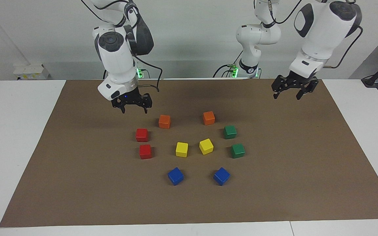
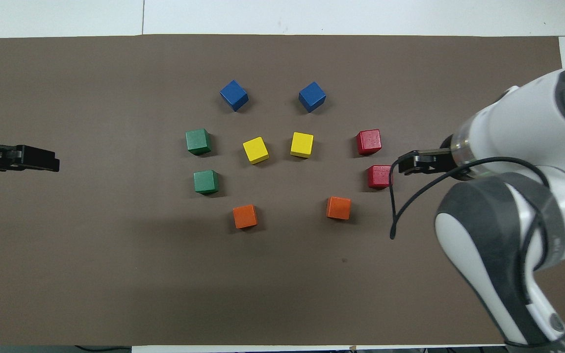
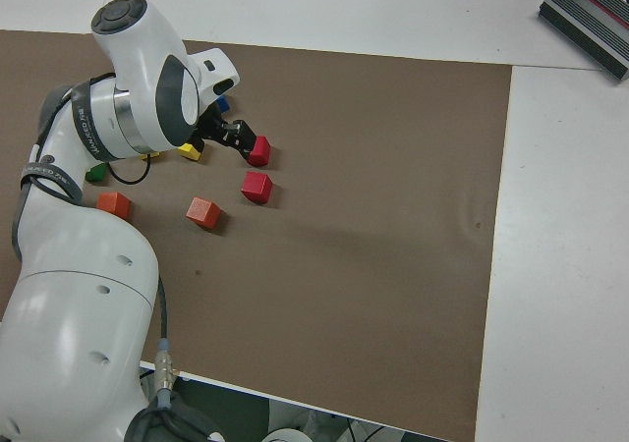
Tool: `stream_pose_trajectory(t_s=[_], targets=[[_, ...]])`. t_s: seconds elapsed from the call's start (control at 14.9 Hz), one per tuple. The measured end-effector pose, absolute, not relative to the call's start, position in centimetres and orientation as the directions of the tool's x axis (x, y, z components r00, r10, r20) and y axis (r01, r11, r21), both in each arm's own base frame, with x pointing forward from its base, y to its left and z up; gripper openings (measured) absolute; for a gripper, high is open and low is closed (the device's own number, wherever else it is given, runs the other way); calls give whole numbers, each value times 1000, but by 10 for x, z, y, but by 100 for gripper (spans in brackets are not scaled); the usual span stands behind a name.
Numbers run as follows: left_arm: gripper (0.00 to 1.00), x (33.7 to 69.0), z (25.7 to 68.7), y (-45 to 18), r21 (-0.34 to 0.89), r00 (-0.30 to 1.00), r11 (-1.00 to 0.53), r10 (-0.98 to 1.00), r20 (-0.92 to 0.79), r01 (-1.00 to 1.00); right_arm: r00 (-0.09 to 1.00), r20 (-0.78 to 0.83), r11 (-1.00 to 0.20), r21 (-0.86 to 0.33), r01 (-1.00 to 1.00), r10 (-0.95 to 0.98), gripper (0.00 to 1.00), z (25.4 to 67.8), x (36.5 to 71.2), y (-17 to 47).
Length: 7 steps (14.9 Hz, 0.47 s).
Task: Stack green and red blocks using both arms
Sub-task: 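Move the left gripper toward the green cubes while the right gripper approaches red, then grasp the near green cube with the left gripper while the right gripper grasps red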
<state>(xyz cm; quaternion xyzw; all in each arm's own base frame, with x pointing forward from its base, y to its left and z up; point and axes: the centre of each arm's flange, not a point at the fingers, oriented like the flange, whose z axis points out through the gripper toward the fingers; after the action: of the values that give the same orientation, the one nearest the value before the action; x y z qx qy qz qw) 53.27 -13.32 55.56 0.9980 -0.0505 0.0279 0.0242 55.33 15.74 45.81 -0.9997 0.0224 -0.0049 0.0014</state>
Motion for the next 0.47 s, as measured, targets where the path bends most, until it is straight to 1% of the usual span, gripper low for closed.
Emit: stream_pose_trajectory(t_s=[0.2, 0.47], targets=[[100, 532, 514, -189, 48, 992, -992, -114, 45, -116, 998, 34, -999, -12, -51, -52, 100, 426, 555, 151], [100, 533, 451, -229, 51, 992, -992, -113, 50, -115, 998, 27, -998, -12, -56, -56, 100, 393, 557, 148]])
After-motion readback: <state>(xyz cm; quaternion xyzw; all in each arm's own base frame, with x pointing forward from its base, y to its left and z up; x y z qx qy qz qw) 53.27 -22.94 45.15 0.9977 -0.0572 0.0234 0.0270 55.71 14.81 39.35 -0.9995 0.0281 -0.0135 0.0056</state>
